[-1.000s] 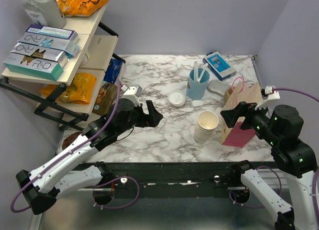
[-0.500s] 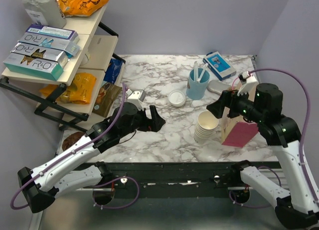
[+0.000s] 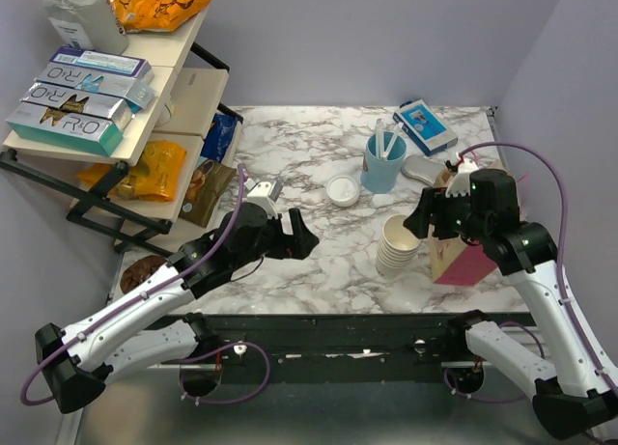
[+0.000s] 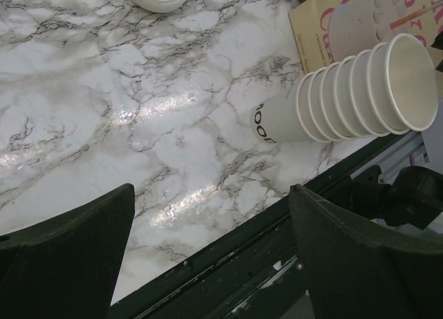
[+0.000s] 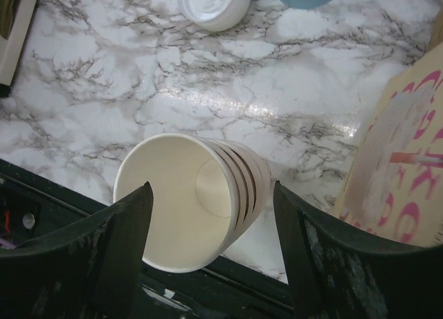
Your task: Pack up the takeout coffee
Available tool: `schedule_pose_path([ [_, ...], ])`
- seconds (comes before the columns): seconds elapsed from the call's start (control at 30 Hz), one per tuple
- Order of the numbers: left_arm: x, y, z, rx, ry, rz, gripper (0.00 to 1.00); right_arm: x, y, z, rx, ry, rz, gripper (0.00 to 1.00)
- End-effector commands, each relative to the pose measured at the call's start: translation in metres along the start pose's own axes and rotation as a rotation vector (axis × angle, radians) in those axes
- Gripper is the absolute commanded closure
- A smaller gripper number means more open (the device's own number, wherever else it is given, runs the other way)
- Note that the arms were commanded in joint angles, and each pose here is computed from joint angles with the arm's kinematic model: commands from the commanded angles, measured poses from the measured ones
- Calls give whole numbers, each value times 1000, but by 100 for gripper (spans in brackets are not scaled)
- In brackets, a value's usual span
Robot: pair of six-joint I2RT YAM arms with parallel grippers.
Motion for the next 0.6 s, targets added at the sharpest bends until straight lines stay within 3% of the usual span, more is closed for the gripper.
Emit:
schedule_pose_path([
  [0.0,2,-5,3,10,16,-2,1,-10,-9,-6,-14,-20,37,30],
  [0.1,3,-7,5,14,23,1,1,-12,-10,-7,-21,-27,31,45],
  [0.57,-1,-14,9,14,38,22,1,-3,-6,-6,-32,-45,6,81],
])
Point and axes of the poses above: each gripper's point midway between its finger pads, its own x axis back along the fingers, its own z axis along the line the jaws close on, y = z × x, the point moved 6 cm from there along x, back along the fingers, and after that the axes turned 8 degrees about -x, right-handed, at the moved point
